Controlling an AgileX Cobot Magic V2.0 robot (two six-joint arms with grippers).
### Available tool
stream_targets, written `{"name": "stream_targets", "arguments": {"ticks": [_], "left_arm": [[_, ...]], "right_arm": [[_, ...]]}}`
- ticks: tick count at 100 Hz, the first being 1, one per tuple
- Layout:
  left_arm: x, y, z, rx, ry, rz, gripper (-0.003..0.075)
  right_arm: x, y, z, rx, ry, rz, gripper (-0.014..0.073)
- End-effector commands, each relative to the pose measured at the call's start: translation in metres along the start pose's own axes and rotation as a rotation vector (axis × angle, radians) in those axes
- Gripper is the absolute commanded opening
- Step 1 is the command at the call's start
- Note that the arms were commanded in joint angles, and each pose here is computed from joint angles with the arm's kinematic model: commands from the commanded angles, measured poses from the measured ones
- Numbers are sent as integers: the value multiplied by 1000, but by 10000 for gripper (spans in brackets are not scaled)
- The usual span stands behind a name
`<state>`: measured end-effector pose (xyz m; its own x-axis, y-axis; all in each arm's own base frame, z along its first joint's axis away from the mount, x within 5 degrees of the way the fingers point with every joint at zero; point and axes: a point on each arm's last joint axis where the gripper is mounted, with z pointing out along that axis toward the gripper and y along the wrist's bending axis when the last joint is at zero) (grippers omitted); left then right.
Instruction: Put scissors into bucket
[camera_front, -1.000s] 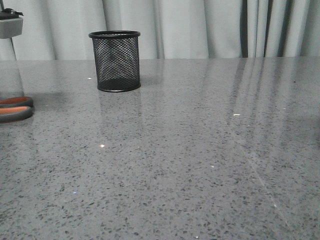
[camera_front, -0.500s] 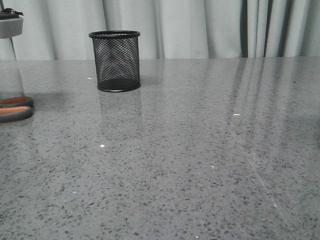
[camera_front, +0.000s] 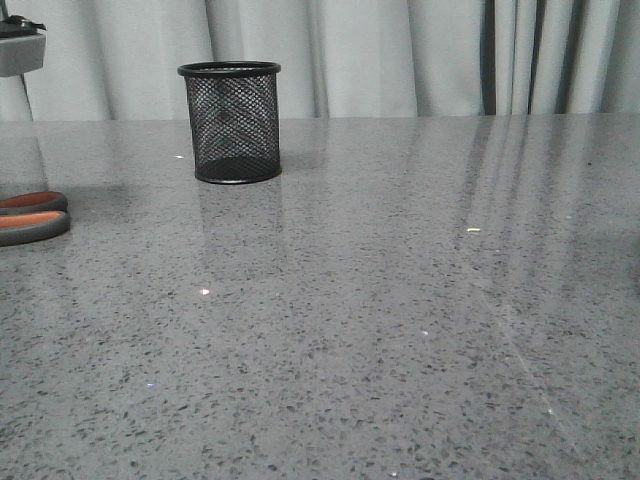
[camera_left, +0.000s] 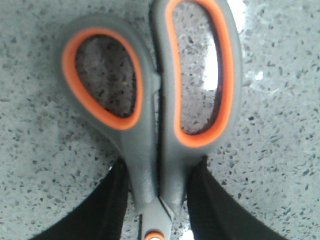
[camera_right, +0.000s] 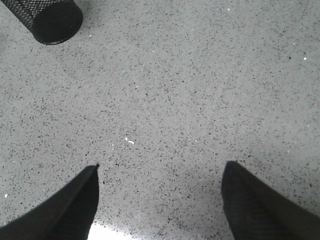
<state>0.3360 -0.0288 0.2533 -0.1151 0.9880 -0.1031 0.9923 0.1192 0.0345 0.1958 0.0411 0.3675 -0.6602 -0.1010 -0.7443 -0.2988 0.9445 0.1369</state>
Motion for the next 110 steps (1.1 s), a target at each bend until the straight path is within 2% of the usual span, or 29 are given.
{"name": "stream_targets", "arguments": {"ticks": [1,29,49,76,110], "left_arm": [[-1,-4,-12,5,-8,-6,78],[-1,-6,-16,-2,-10,-26,56],[-1,-10,-31,-49,-17,-22,41],[-5,-12,-69,-177,-47,-39,41],[-19,-28,-141,-391,-188,-57,41]], "right_arm": [[-12,2,-9,1,-86,-7,466],[-12,2,-9,1,-86,-7,466],[-12,2,-9,1,-86,-7,466],[-12,2,-9,1,-86,-7,466],[-15,5,-10,-34,-119,17,466]]}}
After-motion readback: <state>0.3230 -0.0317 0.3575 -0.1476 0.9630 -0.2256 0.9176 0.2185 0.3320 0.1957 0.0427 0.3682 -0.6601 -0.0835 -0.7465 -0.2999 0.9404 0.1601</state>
